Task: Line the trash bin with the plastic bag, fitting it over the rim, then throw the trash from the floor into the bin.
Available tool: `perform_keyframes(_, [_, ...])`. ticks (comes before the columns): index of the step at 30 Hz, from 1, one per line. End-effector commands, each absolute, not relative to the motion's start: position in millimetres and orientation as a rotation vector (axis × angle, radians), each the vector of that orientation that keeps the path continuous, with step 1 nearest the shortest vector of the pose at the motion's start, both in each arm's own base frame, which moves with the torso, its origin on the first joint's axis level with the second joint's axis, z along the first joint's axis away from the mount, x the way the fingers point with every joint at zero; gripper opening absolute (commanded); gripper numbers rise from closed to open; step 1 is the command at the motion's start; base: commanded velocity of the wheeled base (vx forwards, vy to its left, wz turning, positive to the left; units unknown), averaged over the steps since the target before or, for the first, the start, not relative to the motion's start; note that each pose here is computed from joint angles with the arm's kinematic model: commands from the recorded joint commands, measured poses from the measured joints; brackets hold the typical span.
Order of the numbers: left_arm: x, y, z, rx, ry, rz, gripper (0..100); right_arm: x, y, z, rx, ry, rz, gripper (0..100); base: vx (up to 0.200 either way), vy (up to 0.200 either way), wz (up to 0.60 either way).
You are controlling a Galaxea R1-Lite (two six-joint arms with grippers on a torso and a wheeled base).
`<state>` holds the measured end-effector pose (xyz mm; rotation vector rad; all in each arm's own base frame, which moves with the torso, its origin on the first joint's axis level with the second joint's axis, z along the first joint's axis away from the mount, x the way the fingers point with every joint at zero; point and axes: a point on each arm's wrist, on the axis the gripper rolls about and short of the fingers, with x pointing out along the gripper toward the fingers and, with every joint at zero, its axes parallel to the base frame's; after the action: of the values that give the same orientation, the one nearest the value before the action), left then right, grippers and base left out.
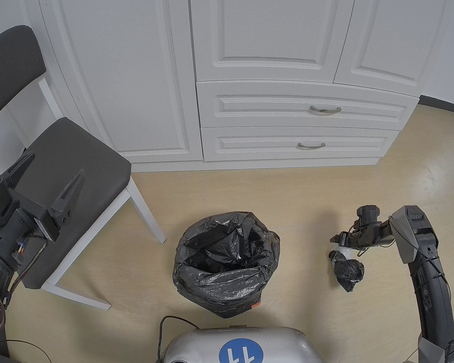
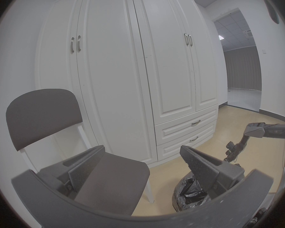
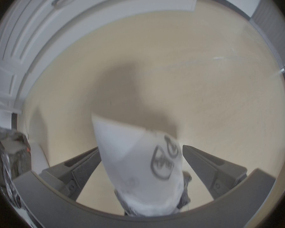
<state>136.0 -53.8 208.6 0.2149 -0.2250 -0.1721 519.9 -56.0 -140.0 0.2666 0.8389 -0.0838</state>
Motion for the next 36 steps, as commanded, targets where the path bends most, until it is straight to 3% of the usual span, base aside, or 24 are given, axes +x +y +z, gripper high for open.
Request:
perform_keyframes(1, [136, -54, 208, 0.216, -0.224, -0.172, 100, 519, -57, -147, 0.284, 0.835, -0.093, 100, 0.0, 0.0, 0.0])
perform_keyframes(16, [135, -54, 209, 0.214, -0.231, -0.175, 100, 519, -56, -148, 0.289, 0.841, -0.092, 100, 0.0, 0.0, 0.0])
perform_keyframes(17, [135, -54, 209, 0.216, -0.231, -0.174, 100, 518, -56, -148, 0.289, 0.844, -0.093, 0, 0.0, 0.0, 0.0])
perform_keyframes(28, [134, -53, 210, 0.213, -0.235, -0.174, 100, 518, -55, -149, 0.277, 0.855, -0.101, 0, 0.0, 0.0, 0.0])
perform_keyframes(34, [134, -53, 211, 0.21, -0.243, -0.171, 100, 527, -41, -147, 0.169, 0.707, -0.291, 0, 0.0, 0.0, 0.0])
perform_keyframes(36, [134, -53, 211, 0.211, -0.245, -0.171, 100, 527, -38, -147, 0.163, 0.707, -0.294, 0, 0.0, 0.0, 0.0])
